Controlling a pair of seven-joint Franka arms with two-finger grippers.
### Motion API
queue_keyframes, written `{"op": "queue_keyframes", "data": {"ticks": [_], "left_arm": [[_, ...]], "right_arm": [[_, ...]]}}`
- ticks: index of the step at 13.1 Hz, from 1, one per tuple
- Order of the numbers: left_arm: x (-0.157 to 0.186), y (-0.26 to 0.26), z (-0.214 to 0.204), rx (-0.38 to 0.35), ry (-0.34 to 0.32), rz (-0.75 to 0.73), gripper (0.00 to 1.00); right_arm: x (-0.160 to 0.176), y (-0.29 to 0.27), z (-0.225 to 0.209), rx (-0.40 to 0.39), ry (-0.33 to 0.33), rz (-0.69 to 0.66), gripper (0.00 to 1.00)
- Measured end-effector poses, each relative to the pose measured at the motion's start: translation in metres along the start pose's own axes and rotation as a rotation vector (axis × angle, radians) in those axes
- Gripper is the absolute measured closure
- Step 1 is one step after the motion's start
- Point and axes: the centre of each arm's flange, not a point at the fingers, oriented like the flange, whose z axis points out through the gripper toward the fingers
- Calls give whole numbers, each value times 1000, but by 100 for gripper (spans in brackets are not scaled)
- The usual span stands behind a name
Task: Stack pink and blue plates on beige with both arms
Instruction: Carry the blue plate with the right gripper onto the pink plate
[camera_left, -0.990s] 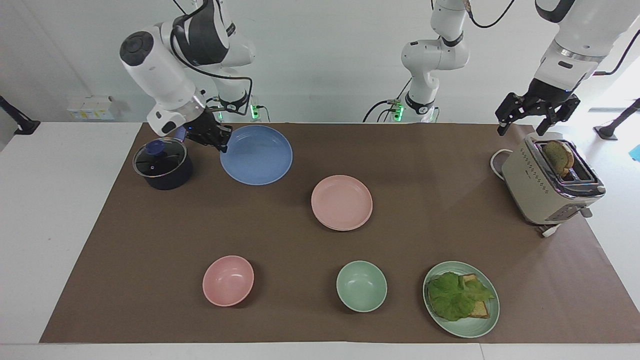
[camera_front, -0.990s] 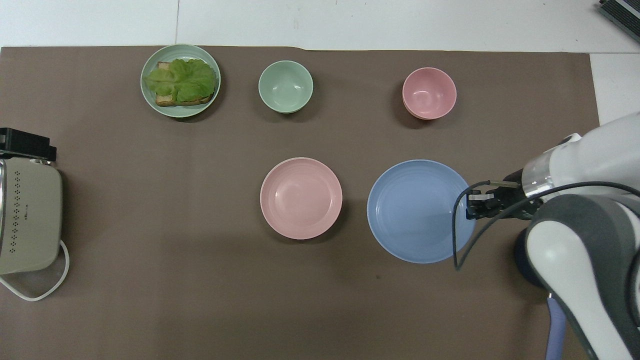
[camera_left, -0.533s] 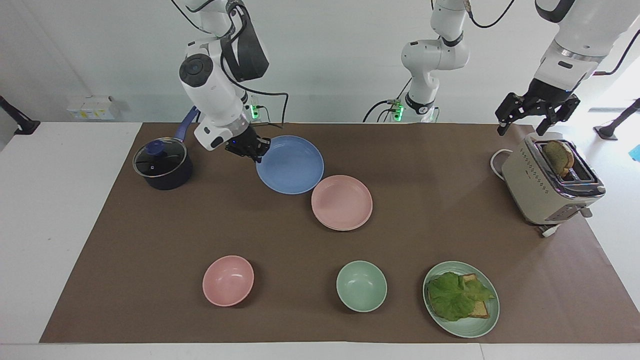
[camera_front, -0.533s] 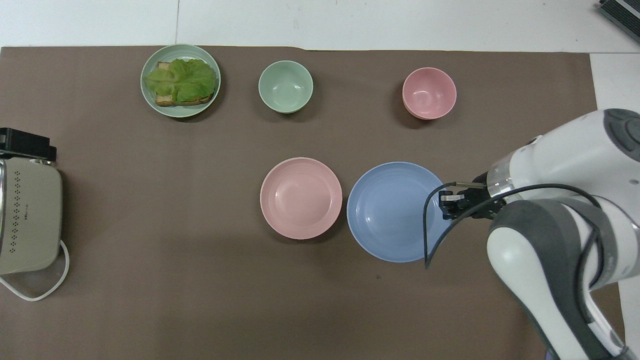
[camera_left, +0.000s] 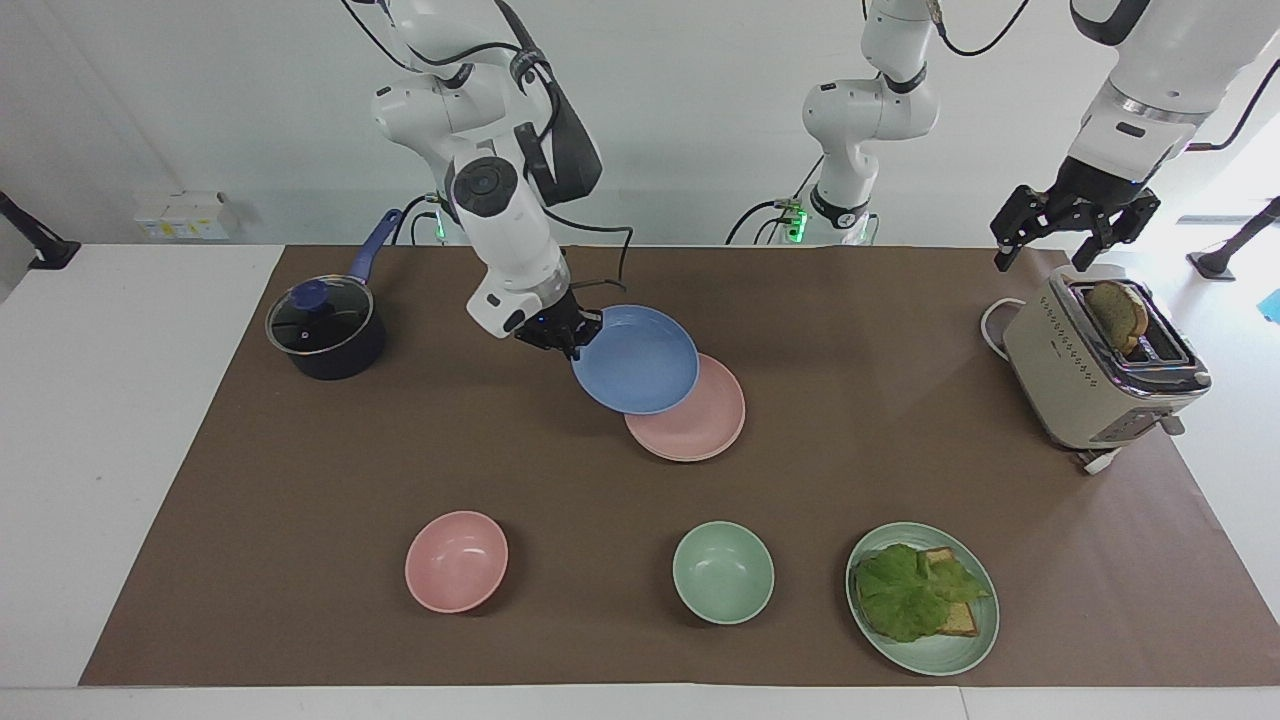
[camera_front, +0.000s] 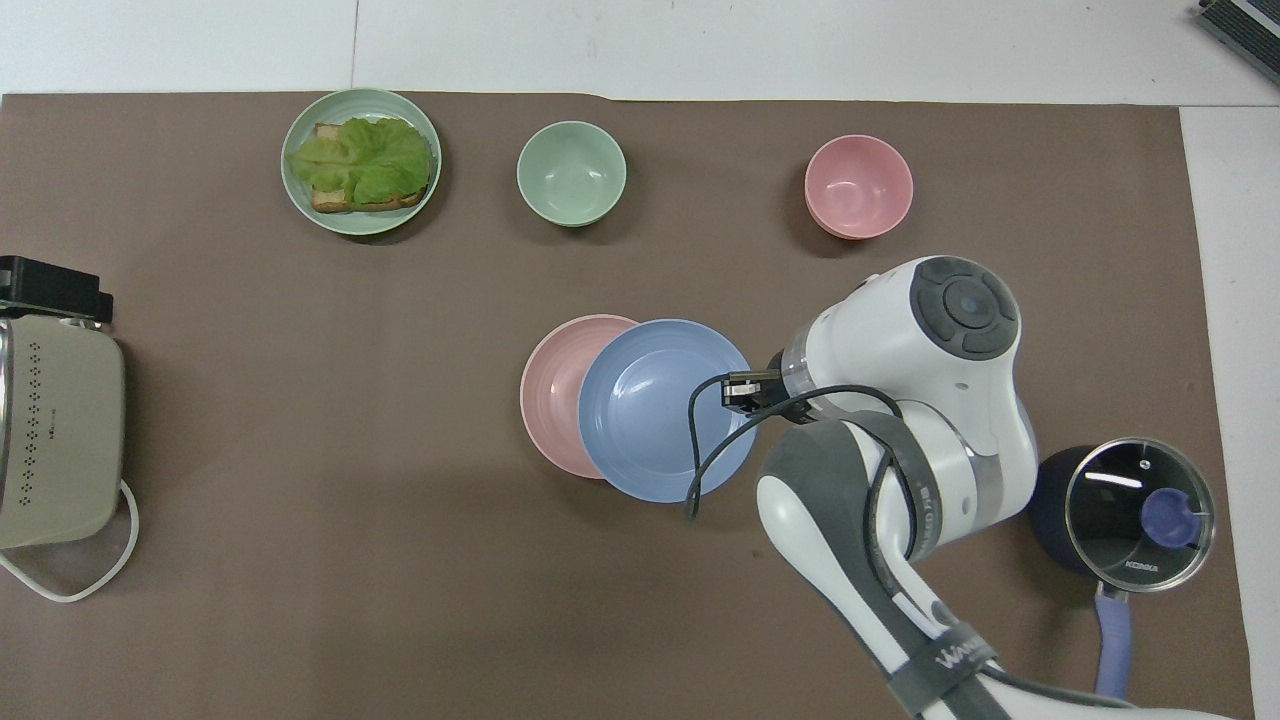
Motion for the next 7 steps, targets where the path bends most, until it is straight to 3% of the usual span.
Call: {"op": "queue_keyframes", "data": {"ticks": [7], "left_arm": [[0, 0, 0, 0, 0, 0, 0]], "right_arm": [[0, -31, 46, -1, 14, 10, 96]]}}
